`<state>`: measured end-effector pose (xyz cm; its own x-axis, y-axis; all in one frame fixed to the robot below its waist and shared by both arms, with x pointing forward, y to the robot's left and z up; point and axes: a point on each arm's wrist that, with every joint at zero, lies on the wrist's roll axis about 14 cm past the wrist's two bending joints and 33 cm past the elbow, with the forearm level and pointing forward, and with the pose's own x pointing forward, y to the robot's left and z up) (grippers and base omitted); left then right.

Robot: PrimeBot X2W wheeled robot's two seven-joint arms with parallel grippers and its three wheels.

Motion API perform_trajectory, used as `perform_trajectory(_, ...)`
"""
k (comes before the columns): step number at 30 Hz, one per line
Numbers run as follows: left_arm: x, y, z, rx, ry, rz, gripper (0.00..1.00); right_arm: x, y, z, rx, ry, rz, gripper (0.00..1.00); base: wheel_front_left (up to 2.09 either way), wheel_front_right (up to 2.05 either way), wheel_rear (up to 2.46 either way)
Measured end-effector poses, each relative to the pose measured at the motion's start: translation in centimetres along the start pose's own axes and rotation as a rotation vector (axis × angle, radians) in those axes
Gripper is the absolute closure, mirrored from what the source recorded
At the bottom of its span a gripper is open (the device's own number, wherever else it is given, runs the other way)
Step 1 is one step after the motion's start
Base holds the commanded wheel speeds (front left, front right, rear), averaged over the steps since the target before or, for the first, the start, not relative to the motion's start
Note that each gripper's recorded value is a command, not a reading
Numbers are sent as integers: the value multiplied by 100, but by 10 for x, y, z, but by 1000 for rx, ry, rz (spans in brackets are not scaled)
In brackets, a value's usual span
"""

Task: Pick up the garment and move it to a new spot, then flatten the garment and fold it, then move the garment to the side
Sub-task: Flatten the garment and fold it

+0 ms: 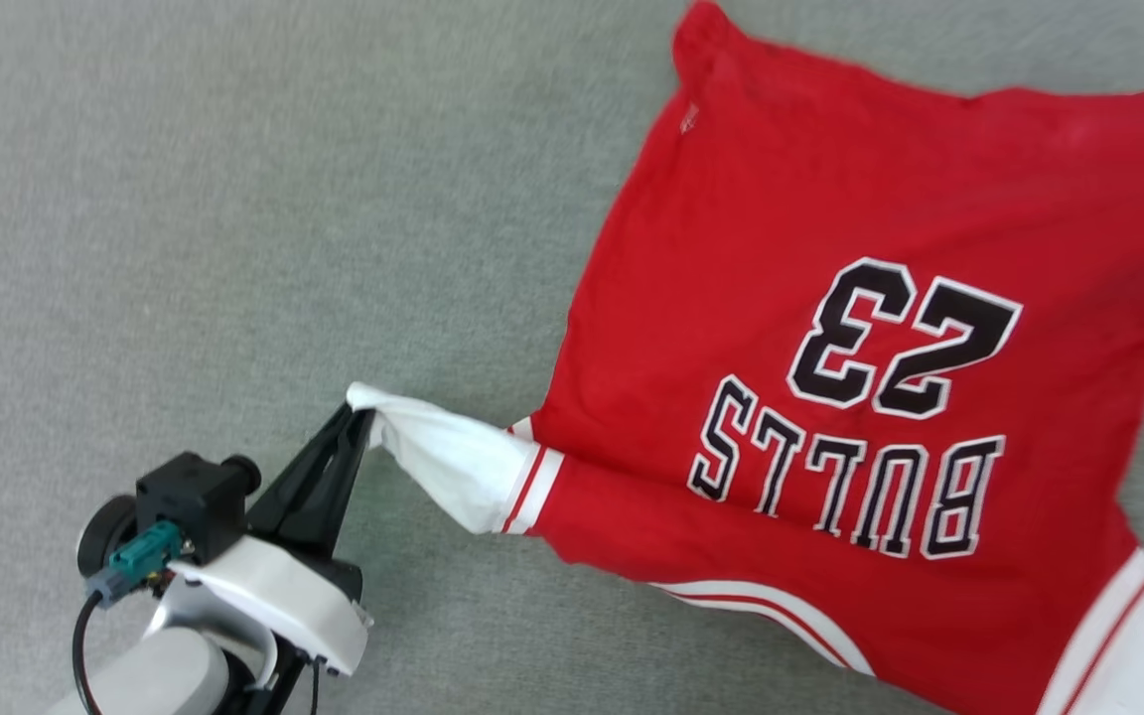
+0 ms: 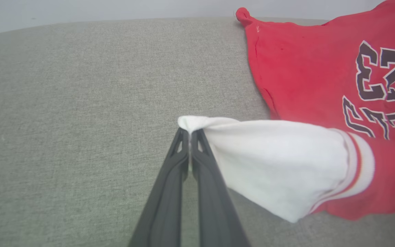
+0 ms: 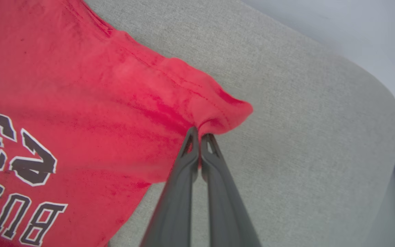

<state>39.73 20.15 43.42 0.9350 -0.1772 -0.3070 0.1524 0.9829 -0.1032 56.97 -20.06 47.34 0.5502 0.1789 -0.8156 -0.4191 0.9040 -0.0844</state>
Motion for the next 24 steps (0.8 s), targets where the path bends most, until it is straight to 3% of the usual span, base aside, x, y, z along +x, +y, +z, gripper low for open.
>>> perform_trajectory(8, -14, -11, 4, 1, -10, -22, 100, -61, 0, -93, -62, 95, -5, 100, 0, 0, 0)
perform_trajectory(16, -13, -24, 11, 11, -30, -62, 100, -94, 12, -214, 46, 257, 22, 100, 0, 0, 0)
perform_trajectory(20, -12, -28, 10, 11, -29, -75, 100, -95, 37, -272, 126, 353, 80, 100, 0, 0, 0)
perform_trajectory(24, -11, -29, 8, 13, -22, -79, 100, -95, 57, -305, 181, 409, 119, 100, 0, 0, 0)
